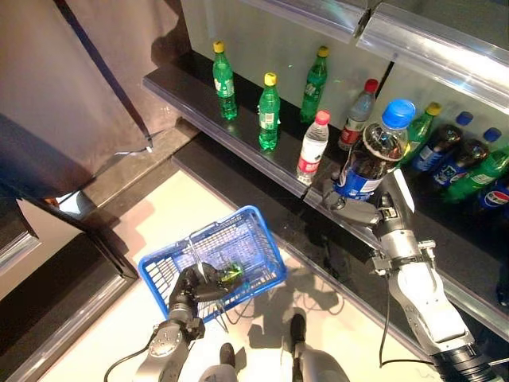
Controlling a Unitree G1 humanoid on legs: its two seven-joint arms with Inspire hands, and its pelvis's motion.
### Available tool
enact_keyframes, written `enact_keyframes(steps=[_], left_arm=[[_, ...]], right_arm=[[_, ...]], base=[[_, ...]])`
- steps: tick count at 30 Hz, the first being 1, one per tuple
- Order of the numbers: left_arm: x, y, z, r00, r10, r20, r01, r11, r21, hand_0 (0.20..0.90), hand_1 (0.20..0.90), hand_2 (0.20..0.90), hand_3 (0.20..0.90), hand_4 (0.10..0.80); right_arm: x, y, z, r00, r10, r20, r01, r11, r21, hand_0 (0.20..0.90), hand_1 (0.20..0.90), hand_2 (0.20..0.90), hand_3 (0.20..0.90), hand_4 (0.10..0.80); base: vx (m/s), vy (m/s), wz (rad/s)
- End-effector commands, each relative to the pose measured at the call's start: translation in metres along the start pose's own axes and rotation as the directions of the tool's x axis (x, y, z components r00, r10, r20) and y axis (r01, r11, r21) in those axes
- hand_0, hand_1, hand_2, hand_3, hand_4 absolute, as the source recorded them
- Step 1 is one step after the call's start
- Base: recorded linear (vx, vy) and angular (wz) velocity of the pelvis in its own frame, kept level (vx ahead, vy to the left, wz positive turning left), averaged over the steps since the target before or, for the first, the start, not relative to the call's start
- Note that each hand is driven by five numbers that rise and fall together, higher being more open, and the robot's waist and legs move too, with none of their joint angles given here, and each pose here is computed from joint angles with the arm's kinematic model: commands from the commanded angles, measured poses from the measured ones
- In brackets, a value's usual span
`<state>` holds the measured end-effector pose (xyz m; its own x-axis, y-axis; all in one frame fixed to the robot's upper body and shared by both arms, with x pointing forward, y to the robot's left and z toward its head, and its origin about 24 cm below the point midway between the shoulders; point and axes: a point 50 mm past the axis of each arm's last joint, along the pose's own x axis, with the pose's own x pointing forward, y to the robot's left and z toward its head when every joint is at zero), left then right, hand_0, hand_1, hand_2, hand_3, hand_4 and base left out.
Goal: Pick up the drink and place into the basket.
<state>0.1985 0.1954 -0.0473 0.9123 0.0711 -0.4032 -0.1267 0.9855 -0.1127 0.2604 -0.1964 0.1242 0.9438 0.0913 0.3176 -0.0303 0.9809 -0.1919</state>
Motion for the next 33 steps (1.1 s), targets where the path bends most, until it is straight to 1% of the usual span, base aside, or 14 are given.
enact_keyframes(steps=[1,6,10,14,16,17,20,22,23,27,28,33], left_arm=[[-0.002,-0.023,0.081,0.902,-0.203,0.381,0.191,0.979,0.07,0.3,0.3,0.3,0.2,0.1],[-0.006,-0.034,0.09,0.872,-0.279,0.403,0.262,0.96,0.097,0.3,0.3,0.3,0.2,0.1],[-0.009,-0.044,0.093,0.854,-0.34,0.393,0.319,0.94,0.118,0.3,0.3,0.3,0.2,0.1],[-0.012,-0.058,0.098,0.817,-0.443,0.369,0.414,0.896,0.159,0.3,0.3,0.3,0.2,0.1],[-0.016,-0.066,0.104,0.785,-0.5,0.366,0.468,0.865,0.179,0.3,0.3,0.3,0.2,0.1],[-0.016,-0.066,0.104,0.785,-0.5,0.366,0.468,0.865,0.179,0.3,0.3,0.3,0.2,0.1],[-0.021,-0.077,0.115,0.738,-0.545,0.397,0.516,0.836,0.189,0.3,0.3,0.3,0.2,0.1],[-0.022,-0.079,0.118,0.725,-0.554,0.409,0.527,0.829,0.189,0.3,0.3,0.3,0.2,0.1],[-0.024,-0.082,0.121,0.712,-0.562,0.422,0.536,0.822,0.19,0.3,0.3,0.3,0.2,0.1],[-0.026,-0.083,0.124,0.699,-0.565,0.438,0.547,0.817,0.182,0.3,0.3,0.3,0.2,0.1],[-0.028,-0.084,0.126,0.69,-0.568,0.448,0.554,0.813,0.178,0.3,0.3,0.3,0.2,0.1],[-0.031,-0.084,0.13,0.677,-0.562,0.474,0.559,0.812,0.165,0.3,0.3,0.3,0.2,0.1]], right_arm=[[0.011,0.004,0.075,0.916,0.018,0.4,-0.068,0.991,0.112,0.3,0.3,0.3,0.2,0.1],[0.009,0.03,0.074,0.907,0.159,0.389,-0.236,0.959,0.158,0.3,0.3,0.3,0.2,0.1],[0.012,0.04,0.077,0.896,0.173,0.408,-0.258,0.952,0.164,0.3,0.3,0.3,0.2,0.1],[0.027,0.05,0.082,0.893,0.171,0.416,-0.265,0.947,0.18,0.3,0.3,0.3,0.2,0.1],[0.035,0.06,0.082,0.894,0.202,0.4,-0.3,0.933,0.2,0.3,0.3,0.3,0.2,0.1],[0.035,0.06,0.082,0.894,0.202,0.4,-0.301,0.933,0.2,0.3,0.3,0.3,0.2,0.1],[0.039,0.076,0.073,0.901,0.273,0.338,-0.365,0.898,0.247,0.3,0.3,0.3,0.2,0.1],[0.038,0.08,0.067,0.905,0.293,0.308,-0.379,0.885,0.27,0.3,0.3,0.3,0.2,0.1],[0.035,0.085,0.058,0.916,0.308,0.258,-0.378,0.876,0.3,0.3,0.3,0.3,0.2,0.1],[0.031,0.09,0.038,0.941,0.298,0.162,-0.335,0.892,0.303,0.3,0.3,0.3,0.2,0.1],[0.028,0.09,0.026,0.956,0.27,0.111,-0.292,0.904,0.312,0.3,0.3,0.3,0.2,0.1],[0.023,0.085,0.005,0.986,0.166,0.022,-0.164,0.933,0.32,0.3,0.3,0.3,0.2,0.1]], base=[[-0.005,0.0,0.07],[0.0,0.0,0.0],[0.0,0.0,0.0],[0.008,0.0,0.02],[0.003,0.018,0.11],[-0.002,0.025,0.13],[-0.002,0.031,0.13],[0.005,0.031,0.07],[0.01,0.026,0.09],[0.018,0.014,0.21],[0.007,0.019,0.11],[-0.001,0.02,0.13]])
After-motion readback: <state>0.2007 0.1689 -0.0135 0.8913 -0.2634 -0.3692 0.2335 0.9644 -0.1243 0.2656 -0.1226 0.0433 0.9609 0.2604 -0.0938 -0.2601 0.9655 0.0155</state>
